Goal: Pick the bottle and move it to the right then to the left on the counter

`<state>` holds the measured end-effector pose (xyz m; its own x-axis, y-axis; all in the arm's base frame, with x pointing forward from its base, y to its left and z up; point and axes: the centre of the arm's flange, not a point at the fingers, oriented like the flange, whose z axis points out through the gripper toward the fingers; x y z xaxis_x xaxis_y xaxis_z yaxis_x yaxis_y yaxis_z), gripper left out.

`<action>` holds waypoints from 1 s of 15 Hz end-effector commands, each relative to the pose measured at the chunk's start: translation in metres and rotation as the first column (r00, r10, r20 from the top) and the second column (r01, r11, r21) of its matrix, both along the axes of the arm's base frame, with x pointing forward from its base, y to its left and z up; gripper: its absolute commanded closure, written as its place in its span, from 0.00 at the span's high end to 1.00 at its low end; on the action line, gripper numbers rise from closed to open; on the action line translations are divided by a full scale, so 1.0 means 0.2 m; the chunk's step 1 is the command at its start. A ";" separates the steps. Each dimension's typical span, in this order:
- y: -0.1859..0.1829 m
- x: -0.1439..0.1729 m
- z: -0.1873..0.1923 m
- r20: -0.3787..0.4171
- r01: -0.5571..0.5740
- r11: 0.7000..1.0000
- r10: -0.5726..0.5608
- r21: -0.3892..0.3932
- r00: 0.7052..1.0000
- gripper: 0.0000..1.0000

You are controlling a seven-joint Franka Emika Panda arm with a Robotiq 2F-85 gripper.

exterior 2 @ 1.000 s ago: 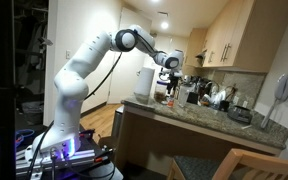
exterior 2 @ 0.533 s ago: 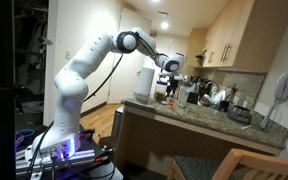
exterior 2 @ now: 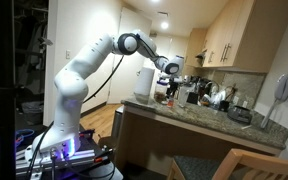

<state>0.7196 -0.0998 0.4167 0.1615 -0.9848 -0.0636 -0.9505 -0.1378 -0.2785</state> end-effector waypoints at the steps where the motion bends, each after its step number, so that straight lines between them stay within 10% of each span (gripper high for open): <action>1: -0.02 0.01 -0.02 0.006 0.005 1.000 -0.005 0.012 1.000 1.00; 13: -0.04 0.05 -0.16 0.015 0.005 1.000 -0.005 0.004 1.000 1.00; 15: -0.05 0.06 -0.20 0.013 0.003 1.000 -0.003 0.006 1.000 0.74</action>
<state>0.7262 -0.1035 0.3872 0.1539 -0.9866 -0.0549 -0.9519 -0.1332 -0.2758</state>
